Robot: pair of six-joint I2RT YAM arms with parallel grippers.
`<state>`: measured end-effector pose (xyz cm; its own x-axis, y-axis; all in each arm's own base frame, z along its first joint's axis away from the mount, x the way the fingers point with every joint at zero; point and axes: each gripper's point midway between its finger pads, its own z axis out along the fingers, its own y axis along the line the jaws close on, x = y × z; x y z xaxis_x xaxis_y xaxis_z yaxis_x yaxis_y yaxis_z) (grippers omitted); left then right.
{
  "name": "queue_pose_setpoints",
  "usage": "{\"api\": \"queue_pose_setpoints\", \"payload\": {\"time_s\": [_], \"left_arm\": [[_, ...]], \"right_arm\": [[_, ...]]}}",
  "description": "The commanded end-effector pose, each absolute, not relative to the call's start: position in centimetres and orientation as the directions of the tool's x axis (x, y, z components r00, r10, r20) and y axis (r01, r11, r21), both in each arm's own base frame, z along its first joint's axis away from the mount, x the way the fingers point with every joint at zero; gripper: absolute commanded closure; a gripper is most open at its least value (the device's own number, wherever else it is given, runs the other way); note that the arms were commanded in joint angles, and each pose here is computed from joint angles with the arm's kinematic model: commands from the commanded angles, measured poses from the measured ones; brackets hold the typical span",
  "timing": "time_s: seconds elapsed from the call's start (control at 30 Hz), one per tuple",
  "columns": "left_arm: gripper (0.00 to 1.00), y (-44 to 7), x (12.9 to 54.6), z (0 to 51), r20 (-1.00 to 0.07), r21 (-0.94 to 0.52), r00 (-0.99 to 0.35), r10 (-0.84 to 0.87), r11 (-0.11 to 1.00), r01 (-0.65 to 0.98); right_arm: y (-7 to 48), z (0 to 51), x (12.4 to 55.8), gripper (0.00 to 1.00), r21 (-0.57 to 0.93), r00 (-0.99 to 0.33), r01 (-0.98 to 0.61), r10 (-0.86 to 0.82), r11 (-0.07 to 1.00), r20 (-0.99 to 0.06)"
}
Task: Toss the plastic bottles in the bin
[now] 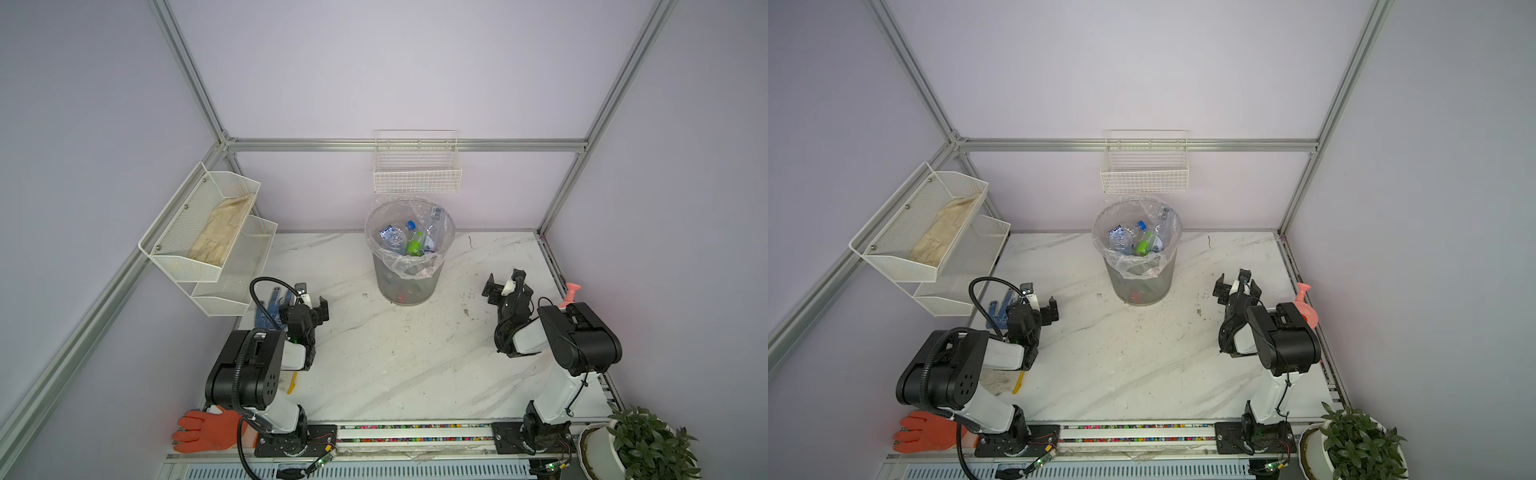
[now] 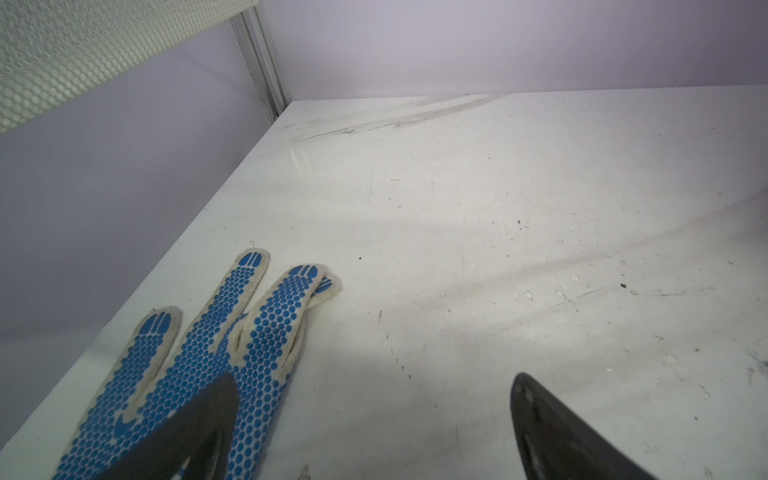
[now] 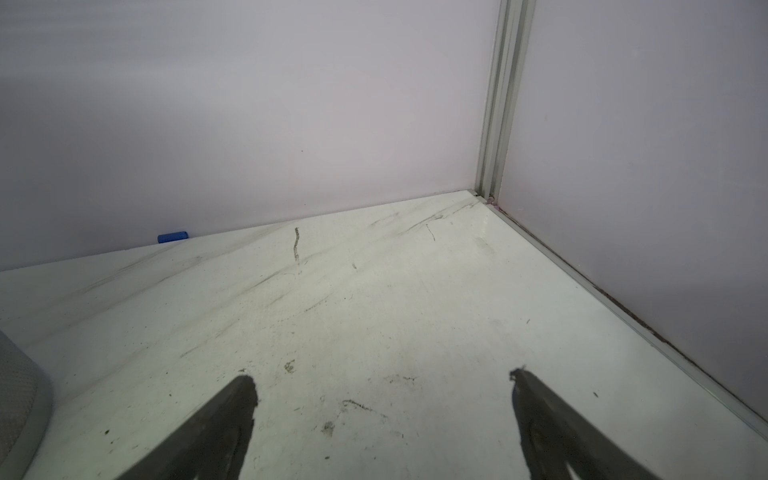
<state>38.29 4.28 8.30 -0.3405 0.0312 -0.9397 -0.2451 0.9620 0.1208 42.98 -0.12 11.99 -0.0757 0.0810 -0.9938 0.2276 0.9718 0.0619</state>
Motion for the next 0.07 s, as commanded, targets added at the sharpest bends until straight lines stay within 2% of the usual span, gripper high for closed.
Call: {"api": "queue_pose_setpoints", "payload": {"time_s": [0.0,0.03], "left_arm": [[0.0,4.41,39.82,11.43,-0.97,0.079,-0.241,0.015,0.963,-0.259],[0.0,4.33,39.93,11.39,-0.97,0.079,-0.241,0.016,0.964,-0.253]], "right_arm": [[-0.24,13.47,43.28,0.03,0.064,-0.036,0.229,0.074,0.971,-0.997],[-0.27,13.53,43.21,0.03,0.064,-0.036,0.23,0.074,0.971,-0.997]]}}
